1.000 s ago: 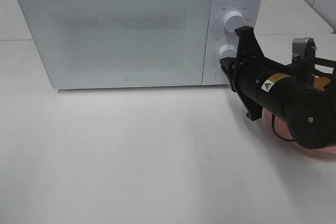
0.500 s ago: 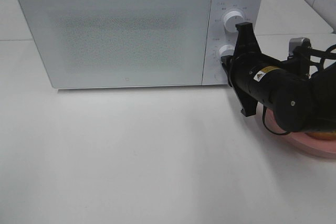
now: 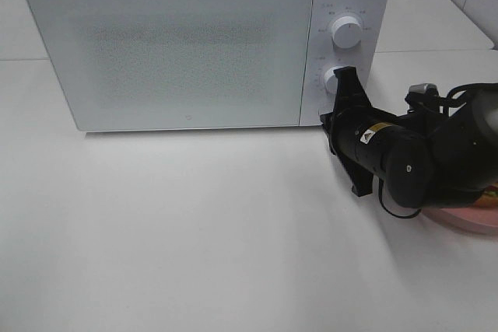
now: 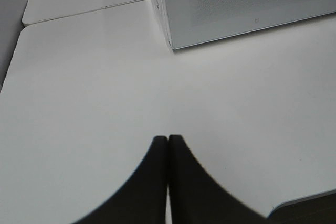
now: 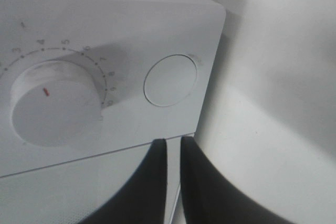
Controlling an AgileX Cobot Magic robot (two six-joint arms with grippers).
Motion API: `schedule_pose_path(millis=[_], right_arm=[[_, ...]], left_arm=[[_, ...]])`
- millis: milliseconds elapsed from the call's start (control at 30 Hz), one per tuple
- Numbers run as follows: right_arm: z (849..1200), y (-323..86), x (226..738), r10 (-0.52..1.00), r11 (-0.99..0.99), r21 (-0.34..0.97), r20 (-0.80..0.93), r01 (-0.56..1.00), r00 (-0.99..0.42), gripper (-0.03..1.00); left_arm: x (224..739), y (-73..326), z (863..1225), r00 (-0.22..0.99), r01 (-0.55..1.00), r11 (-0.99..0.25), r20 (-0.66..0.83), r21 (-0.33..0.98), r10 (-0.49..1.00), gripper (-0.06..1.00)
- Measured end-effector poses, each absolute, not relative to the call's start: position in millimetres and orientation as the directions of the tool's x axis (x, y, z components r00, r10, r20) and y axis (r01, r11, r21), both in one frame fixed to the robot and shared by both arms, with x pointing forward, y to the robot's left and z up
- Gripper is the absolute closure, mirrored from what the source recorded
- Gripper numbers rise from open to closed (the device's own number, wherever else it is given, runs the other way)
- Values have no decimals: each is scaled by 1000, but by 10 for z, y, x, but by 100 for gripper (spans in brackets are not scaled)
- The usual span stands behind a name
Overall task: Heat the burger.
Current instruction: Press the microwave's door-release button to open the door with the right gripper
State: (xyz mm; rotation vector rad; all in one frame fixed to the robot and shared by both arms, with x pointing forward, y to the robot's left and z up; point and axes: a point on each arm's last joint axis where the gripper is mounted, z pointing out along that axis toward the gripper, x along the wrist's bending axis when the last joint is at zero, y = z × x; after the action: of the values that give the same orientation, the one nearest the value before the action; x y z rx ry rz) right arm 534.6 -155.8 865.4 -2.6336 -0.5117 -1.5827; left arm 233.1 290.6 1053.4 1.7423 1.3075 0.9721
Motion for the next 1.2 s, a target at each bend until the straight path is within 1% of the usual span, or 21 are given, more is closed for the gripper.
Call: schedule_pose_path(millis=[100, 167, 333, 433, 633, 867, 1200], right_arm=[[8623, -1536, 5383, 265, -945, 145, 863, 292, 430, 90], [8631, -1516, 5420, 292, -937, 172, 863, 304, 413, 97], [8671, -1503, 5476, 329, -928, 218, 861, 303, 388, 97], [8692, -1517, 5518, 315, -939, 221, 862, 264, 398, 97], [8691, -1529, 5537, 317, -941, 232, 857, 245, 407, 97], [8560, -1529, 5570, 334, -938, 254, 845, 237, 417, 97], [8509, -1499, 5655, 325, -942, 254, 852, 219, 411, 97]], left_arm=[[2331, 2906, 10534, 194, 412, -208, 138, 887, 971, 94], [2331, 2906, 10534, 194, 412, -208, 138, 887, 971, 94], [2331, 2906, 10534, 194, 412, -208, 138, 887, 971, 94], [2331, 2906, 10534, 194, 412, -208, 138, 887, 971, 94], [2331, 2906, 10534, 194, 412, -208, 138, 887, 971, 94], [2331, 2906, 10534, 194, 412, -208, 138, 887, 971, 94], [2331, 2906, 10534, 194, 412, -208, 138, 887, 971, 94]])
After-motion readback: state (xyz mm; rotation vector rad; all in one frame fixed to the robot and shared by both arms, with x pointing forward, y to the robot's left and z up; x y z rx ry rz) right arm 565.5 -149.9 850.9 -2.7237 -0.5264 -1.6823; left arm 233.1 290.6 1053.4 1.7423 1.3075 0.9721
